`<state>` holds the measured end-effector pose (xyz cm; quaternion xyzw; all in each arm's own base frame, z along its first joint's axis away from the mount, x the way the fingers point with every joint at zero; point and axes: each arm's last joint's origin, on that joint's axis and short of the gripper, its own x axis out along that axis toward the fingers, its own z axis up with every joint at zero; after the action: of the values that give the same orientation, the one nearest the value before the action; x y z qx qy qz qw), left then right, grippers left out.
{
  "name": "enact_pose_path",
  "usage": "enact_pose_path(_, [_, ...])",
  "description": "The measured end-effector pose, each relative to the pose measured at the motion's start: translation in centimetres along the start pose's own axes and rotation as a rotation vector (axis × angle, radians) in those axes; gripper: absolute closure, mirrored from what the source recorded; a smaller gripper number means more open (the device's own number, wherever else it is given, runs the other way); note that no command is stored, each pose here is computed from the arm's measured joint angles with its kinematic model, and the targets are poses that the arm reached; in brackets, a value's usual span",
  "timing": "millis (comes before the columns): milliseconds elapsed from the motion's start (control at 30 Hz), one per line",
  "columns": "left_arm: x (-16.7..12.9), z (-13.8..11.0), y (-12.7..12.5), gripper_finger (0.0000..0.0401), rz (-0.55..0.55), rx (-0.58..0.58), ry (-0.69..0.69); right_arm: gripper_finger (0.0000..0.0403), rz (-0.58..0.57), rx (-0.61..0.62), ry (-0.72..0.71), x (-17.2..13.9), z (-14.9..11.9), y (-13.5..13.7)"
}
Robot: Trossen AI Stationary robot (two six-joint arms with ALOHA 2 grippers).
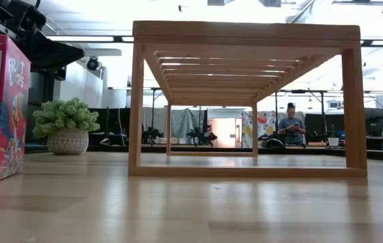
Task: Stack cereal on shelf
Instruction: Put the right green box cereal on the shelf
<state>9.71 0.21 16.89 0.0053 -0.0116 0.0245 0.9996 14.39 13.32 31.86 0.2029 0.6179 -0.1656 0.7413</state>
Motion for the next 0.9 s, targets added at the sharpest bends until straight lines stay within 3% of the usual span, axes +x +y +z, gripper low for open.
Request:
enact_pose_path(467, [0.0,0.0,0.0,0.0401,0.000,0.000,0.000,0.0155,0.006,-0.133,-0.002,2.6,-1.9,4.1])
enact_pose_path(733, [0.0,0.0,0.0,0.0401,0.000,0.000,0.000,0.0155,-0.094,-0.314,0.039,5.2,-1.9,5.7])
enact_pose_path(900, [0.0,0.0,0.0,0.0401,0.000,0.000,0.000,0.0155,-0.126,-0.349,0.059,6.1,-1.4,6.0])
